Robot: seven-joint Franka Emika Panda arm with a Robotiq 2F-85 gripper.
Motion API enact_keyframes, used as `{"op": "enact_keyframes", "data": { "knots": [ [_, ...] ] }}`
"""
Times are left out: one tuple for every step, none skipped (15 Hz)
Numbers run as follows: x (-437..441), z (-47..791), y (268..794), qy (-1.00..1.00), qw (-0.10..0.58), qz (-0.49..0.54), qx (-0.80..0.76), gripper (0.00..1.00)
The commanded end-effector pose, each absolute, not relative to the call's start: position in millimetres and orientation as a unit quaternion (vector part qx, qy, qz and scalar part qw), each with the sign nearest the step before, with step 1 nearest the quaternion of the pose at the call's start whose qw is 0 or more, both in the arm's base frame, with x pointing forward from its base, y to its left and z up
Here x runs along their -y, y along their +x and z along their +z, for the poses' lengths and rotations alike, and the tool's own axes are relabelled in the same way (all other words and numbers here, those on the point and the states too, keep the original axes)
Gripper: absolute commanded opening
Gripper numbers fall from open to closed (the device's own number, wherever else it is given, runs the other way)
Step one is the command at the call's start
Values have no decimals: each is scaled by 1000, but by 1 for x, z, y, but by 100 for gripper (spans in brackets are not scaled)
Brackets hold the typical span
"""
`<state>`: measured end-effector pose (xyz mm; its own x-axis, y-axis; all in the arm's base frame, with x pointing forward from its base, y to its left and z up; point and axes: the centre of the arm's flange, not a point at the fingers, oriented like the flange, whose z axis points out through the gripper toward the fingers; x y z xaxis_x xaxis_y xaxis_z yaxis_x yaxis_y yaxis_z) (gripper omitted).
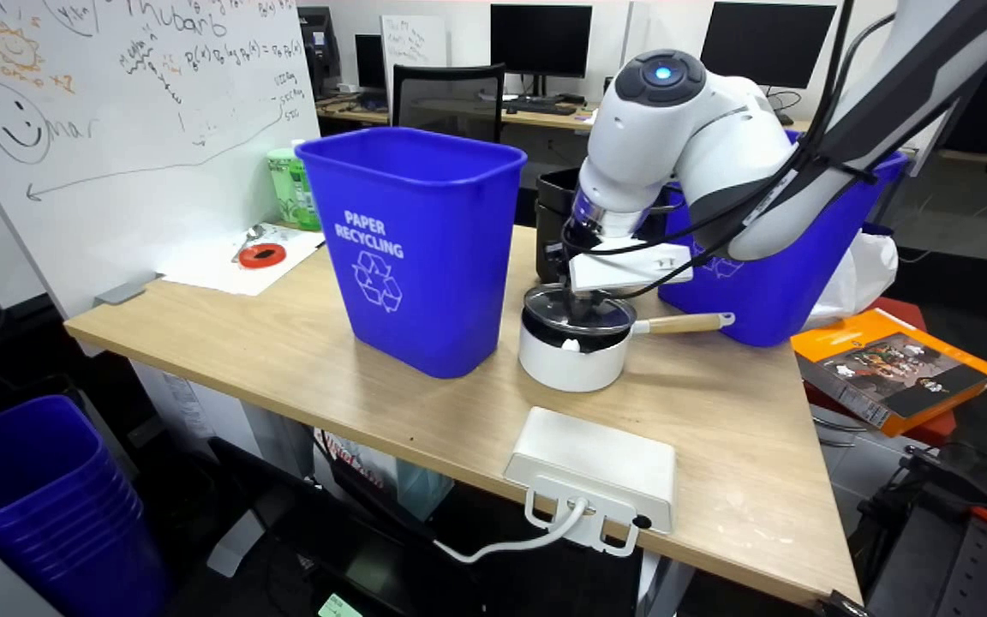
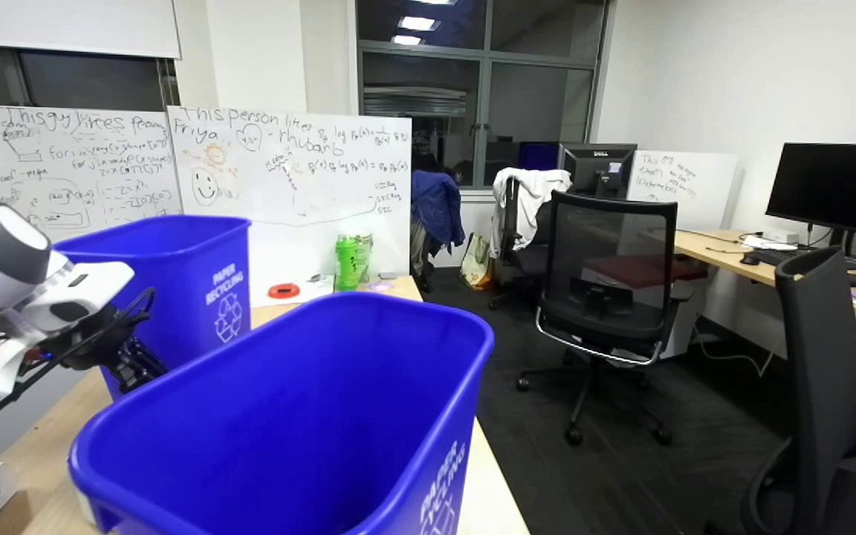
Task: Place the lid on the white pot
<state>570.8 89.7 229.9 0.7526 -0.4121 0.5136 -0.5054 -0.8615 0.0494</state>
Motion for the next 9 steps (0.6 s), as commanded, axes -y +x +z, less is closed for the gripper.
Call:
{"op": "enact_keyframes", "data": {
  "knots": [
    [-100,237,584,930,71,247,264,15],
    [-104,240,584,930,75,258,252,15],
    [-108,243,585,930,82,271,235,15],
    [-111,248,587,929,95,292,207,15],
    [-114,253,590,929,104,307,180,15],
    [-115,258,593,928,111,320,155,15],
    [-117,263,596,927,114,331,135,15],
    [-119,267,596,926,113,338,122,15],
    [-123,269,593,927,111,341,112,15]
  ]
}}
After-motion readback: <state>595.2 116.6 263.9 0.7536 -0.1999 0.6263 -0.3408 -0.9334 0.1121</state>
